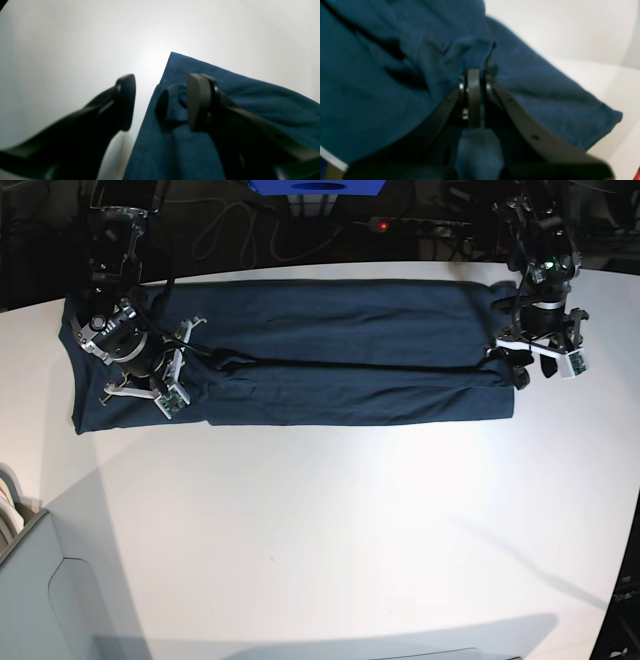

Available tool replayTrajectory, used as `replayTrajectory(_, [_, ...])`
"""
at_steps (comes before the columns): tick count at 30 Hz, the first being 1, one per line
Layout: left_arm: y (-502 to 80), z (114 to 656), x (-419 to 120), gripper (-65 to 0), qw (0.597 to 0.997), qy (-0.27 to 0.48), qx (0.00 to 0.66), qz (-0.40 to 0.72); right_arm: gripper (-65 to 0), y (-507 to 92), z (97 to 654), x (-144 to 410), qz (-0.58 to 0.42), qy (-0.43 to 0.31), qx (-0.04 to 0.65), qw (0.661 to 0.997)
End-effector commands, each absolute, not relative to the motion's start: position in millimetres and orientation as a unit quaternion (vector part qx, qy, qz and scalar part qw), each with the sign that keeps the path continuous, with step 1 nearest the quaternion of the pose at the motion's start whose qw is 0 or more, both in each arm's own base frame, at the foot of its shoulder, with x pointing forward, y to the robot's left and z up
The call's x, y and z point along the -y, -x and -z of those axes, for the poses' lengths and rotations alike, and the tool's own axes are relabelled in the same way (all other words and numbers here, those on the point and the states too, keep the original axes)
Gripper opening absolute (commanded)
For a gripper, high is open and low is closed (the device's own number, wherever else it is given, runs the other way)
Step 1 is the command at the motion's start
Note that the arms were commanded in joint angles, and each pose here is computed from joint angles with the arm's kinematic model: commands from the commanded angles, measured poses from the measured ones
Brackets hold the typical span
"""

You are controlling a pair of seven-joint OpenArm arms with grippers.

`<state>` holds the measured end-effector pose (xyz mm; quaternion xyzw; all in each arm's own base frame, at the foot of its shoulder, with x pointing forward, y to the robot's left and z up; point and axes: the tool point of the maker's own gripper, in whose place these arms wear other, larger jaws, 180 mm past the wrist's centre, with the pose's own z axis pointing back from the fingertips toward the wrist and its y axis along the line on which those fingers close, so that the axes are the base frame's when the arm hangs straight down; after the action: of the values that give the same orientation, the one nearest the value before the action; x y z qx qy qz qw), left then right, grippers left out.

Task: Fold the T-shirt properly

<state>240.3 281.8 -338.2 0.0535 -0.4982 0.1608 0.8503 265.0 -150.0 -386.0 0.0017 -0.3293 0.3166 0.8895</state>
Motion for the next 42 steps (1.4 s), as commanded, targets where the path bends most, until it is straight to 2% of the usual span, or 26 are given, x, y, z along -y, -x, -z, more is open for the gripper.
replayTrajectory(1, [-246, 326, -284, -33.4, 0.839, -0.057, 0.519, -0.156, -64.0, -272, 375, 146, -0.322, -0.005, 0.35, 0.88])
replayTrajectory(12, [-245, 327, -284, -33.4, 0.84, -0.057, 0.517, -0.156, -62.7, -274, 374, 146, -0.324, -0.002, 0.349, 0.879])
replayTrajectory(16, [-244, 327, -284, -33.5, 0.84, -0.057, 0.516, -0.156, -53.5, -273, 374, 145, -0.323, -0.004, 0.351, 0.879])
replayTrajectory(20, [-244, 328, -284, -33.5, 0.841, -0.058, 0.516, -0.156, -40.9, -272, 374, 145, -0.323, -0.004, 0.351, 0.879])
replayTrajectory(23, [-244, 328, -284, -33.5, 0.841, -0.058, 0.516, -0.156, -36.8, -272, 376, 145, -0.323, -0.005, 0.349, 0.88])
replayTrajectory(40, [-243, 327, -284, -33.5, 0.84, -0.058, 0.516, -0.156, -37.0, -275, 393, 146, -0.316, -0.02, 0.329, 0.89])
replayTrajectory(42, [-243, 327, -284, -33.5, 0.84, -0.058, 0.516, -0.156, -39.3, -274, 394, 146, -0.316, -0.02, 0.328, 0.89])
